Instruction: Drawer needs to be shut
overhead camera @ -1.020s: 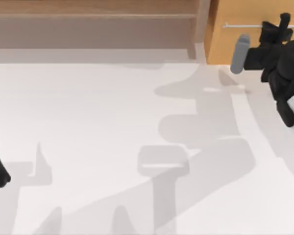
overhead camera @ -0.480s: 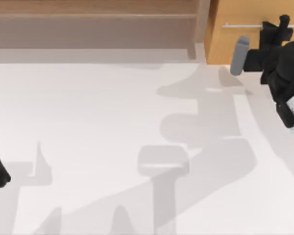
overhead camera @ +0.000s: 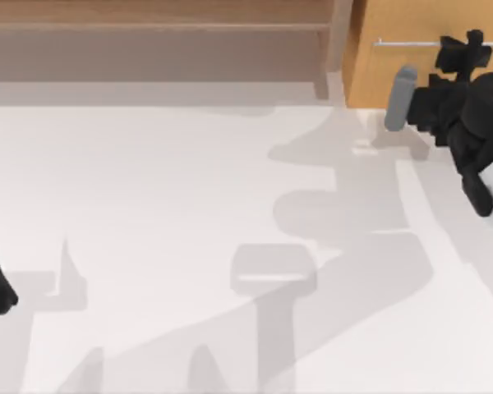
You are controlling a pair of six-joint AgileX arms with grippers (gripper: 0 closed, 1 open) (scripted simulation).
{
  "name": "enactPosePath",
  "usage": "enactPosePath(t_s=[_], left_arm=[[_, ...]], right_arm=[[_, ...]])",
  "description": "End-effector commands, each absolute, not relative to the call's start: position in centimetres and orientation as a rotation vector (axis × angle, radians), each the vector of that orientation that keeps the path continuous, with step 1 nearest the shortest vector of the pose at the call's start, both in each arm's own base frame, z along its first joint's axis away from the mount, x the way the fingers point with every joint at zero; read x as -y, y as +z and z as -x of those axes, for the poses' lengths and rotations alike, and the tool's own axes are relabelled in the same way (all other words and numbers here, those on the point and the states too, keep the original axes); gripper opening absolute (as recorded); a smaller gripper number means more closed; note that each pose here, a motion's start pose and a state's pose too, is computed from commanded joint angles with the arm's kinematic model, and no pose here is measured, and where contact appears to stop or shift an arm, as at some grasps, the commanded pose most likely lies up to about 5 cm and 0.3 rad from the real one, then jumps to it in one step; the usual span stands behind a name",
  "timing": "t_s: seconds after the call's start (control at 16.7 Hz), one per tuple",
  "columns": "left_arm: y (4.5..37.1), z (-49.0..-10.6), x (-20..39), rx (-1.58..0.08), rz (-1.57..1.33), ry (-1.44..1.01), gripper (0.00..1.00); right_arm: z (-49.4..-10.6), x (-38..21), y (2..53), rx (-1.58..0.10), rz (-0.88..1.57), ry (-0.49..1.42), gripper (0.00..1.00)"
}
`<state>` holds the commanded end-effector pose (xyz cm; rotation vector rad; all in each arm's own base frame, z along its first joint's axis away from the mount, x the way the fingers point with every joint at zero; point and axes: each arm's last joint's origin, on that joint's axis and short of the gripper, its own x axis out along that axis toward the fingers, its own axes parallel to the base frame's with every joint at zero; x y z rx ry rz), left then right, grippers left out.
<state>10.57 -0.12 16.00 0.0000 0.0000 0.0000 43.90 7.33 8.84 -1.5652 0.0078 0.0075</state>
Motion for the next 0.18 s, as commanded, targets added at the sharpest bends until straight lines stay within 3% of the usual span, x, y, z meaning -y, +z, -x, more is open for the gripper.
enactPosePath(t_s=[0.18], left_arm=[[16.00, -10.57, 0.12, 0.000, 0.000, 0.000, 1.00]], right_arm=[[-43.90, -7.33, 8.84, -0.008, 1.565, 0.007, 1.00]])
